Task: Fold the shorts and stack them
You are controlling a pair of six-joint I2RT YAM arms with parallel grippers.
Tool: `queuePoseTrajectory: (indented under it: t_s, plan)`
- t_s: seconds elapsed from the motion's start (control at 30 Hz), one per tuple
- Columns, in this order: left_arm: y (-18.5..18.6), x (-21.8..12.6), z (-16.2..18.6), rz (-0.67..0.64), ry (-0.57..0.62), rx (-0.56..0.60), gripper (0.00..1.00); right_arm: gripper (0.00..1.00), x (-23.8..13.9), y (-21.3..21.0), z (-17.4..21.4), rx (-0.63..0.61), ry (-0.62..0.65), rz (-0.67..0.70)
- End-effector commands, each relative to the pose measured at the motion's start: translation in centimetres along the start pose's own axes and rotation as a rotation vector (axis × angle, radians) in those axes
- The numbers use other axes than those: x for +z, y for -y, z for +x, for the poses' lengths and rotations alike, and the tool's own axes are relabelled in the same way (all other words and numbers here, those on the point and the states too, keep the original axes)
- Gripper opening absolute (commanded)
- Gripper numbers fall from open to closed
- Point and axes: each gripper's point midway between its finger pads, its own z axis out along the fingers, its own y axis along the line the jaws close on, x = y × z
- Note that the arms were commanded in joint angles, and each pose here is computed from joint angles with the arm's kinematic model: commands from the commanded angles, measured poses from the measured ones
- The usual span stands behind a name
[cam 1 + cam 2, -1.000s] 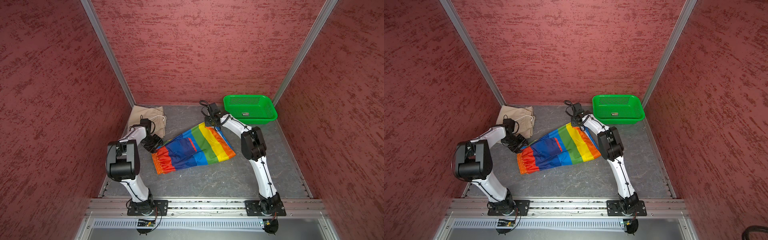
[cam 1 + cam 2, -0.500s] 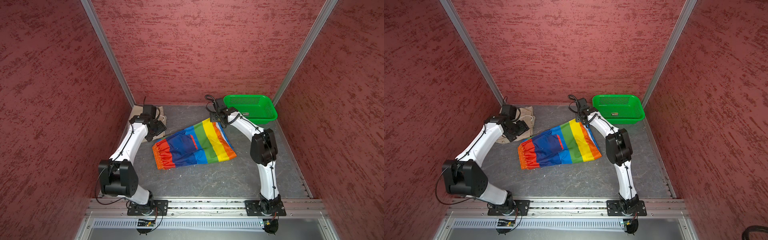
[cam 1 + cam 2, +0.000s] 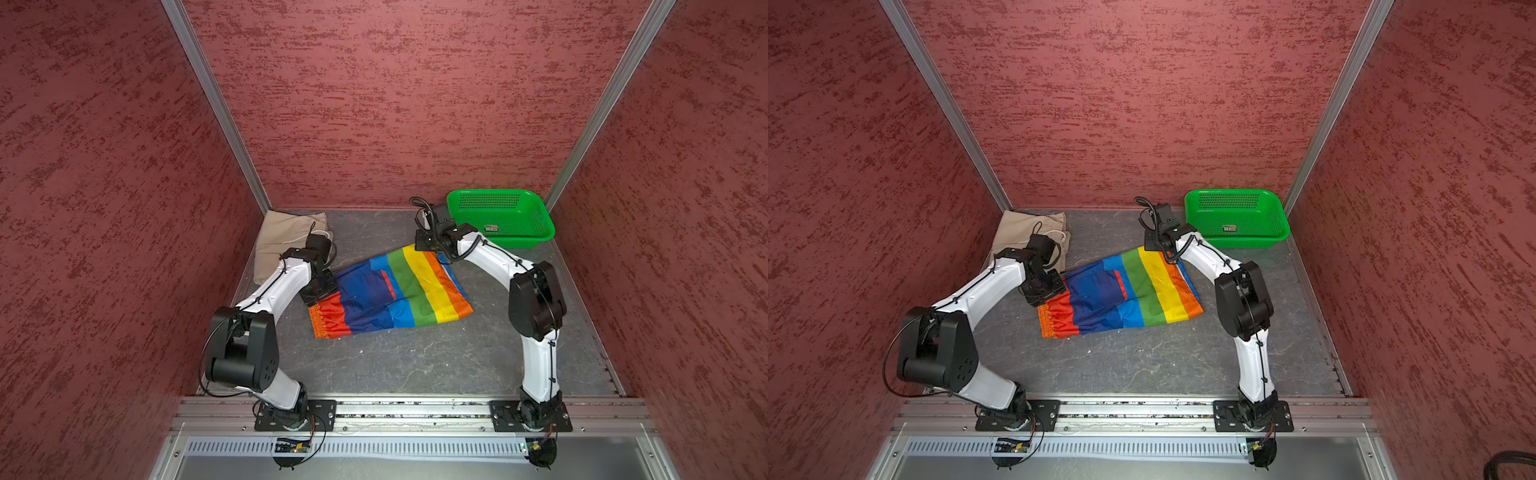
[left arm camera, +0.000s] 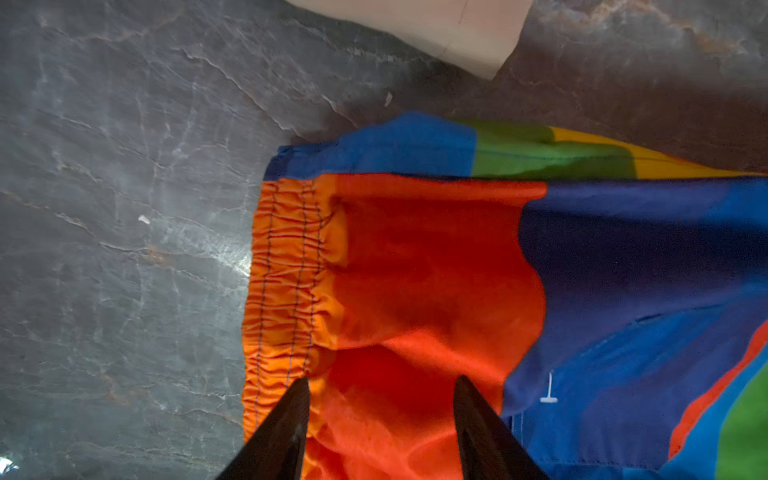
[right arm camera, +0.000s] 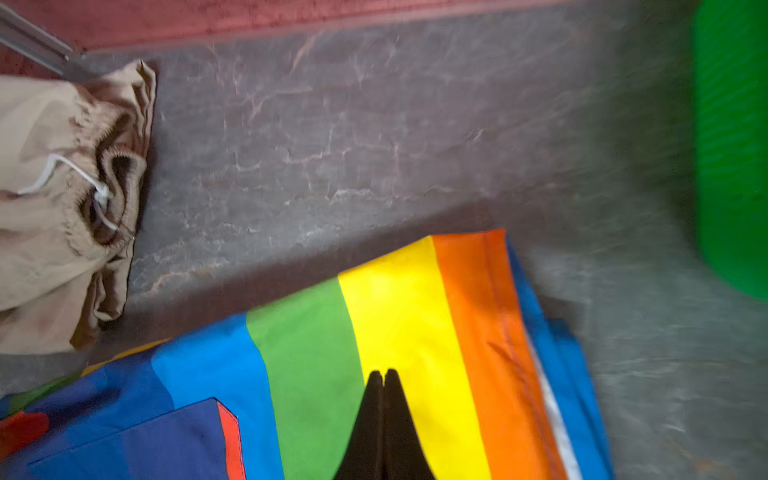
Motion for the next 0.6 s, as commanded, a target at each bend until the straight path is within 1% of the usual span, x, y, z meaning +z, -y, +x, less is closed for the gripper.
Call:
queuePoseTrajectory:
  t_s: [0.0,0.13,0.27,0.4,0.57]
  plan:
    - [0.3,0.9,-0.1,0.04,0.002,-0.027,0.57,0.0,1.2,0.7,1.1,0.041,-0.03,-0.035]
    - [0.1,2.9,1.6,0.031,-0.054,-0.011,0.53,0.0,2.2,3.7,3.7,0.091,-0.075,-0.002]
    - [0.0,4.7,3.4,0.027,-0.119,0.003,0.51,0.0,2.0,6.5,5.4,0.136,-0.101,0.024]
    - [-0.2,6.1,5.5,0.01,-0.176,0.025,0.49,0.0,1.7,8.6,5.0,0.158,-0.1,0.052]
    - [1.1,5.9,8.0,0.025,-0.208,0.074,0.48,0.01,2.0,8.0,3.0,0.115,-0.077,0.032]
